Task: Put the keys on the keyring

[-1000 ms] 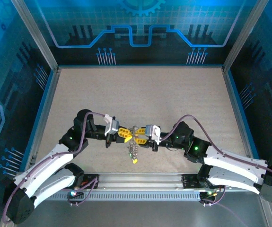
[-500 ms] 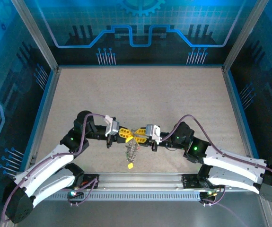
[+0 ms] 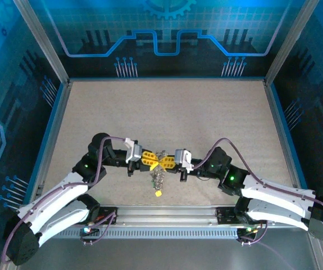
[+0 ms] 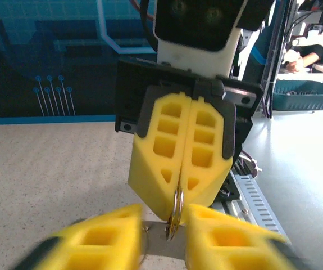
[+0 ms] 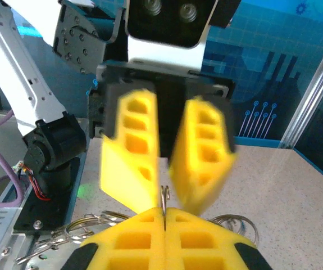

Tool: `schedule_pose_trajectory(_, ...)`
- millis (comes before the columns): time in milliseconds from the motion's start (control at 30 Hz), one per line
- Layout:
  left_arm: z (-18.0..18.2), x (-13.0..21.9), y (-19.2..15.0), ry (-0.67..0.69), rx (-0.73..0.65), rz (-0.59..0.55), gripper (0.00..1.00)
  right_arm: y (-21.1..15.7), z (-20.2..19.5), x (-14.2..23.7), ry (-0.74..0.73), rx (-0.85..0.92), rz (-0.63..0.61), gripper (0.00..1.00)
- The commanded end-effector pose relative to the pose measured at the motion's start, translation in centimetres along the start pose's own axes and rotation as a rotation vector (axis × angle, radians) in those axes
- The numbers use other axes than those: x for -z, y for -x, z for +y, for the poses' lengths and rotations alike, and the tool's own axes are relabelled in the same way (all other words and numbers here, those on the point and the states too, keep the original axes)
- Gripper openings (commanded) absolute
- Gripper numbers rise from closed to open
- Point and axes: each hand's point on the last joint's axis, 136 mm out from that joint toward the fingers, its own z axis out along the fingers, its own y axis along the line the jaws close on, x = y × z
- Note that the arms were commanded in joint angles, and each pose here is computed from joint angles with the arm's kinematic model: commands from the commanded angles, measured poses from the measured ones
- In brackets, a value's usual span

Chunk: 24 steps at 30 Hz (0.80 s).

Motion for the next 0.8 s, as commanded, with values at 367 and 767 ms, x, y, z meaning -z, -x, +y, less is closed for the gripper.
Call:
schedule_pose_trajectory(367,-3.1,2.8,-2.8,0.032,-0.046,0.222,0.70,1.3,2.2,4.1,0.053,0.440,-0.002,0.00)
schedule_pose_trajectory(767,7.1,6.9,-7.7,0.724,0.521,0.428,0.84,2.7,2.8,5.9,0.122,0.648,0.071,0.00)
